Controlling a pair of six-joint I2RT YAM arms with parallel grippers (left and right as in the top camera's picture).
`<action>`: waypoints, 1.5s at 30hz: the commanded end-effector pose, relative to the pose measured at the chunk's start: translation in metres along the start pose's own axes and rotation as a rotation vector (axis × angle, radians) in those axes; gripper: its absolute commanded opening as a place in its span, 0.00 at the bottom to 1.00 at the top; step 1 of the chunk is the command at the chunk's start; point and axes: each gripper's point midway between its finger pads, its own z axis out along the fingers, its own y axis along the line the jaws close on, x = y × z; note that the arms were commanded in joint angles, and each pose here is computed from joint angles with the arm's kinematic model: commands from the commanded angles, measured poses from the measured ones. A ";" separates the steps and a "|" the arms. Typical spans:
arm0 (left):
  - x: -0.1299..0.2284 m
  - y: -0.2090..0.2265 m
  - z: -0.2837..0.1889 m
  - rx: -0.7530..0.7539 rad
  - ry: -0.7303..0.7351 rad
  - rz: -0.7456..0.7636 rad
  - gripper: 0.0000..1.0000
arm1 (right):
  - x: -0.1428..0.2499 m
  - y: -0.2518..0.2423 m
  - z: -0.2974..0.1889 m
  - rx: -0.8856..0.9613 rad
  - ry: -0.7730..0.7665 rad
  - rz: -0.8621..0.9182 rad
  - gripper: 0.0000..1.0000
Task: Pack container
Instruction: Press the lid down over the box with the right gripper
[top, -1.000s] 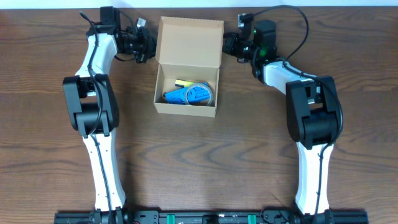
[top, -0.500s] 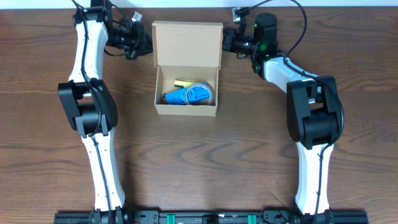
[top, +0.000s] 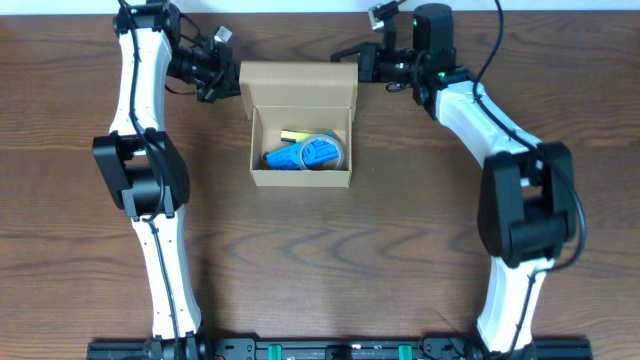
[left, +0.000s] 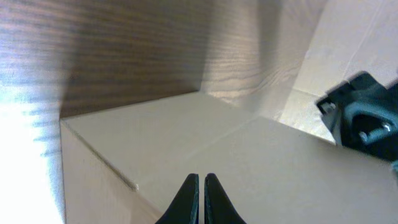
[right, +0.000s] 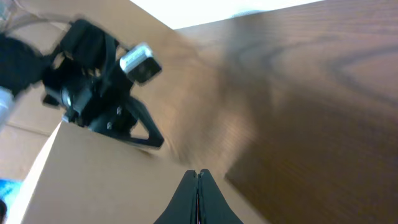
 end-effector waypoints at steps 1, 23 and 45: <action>0.001 0.001 -0.007 -0.073 -0.007 0.069 0.05 | -0.001 0.041 -0.004 0.022 0.012 -0.210 0.01; 0.017 0.032 -0.032 -0.481 -0.011 0.017 0.05 | 0.129 0.054 0.022 0.554 0.367 -0.341 0.01; 0.015 0.051 -0.044 -0.625 -0.014 0.052 0.05 | 0.185 0.007 0.043 0.652 0.540 -0.316 0.01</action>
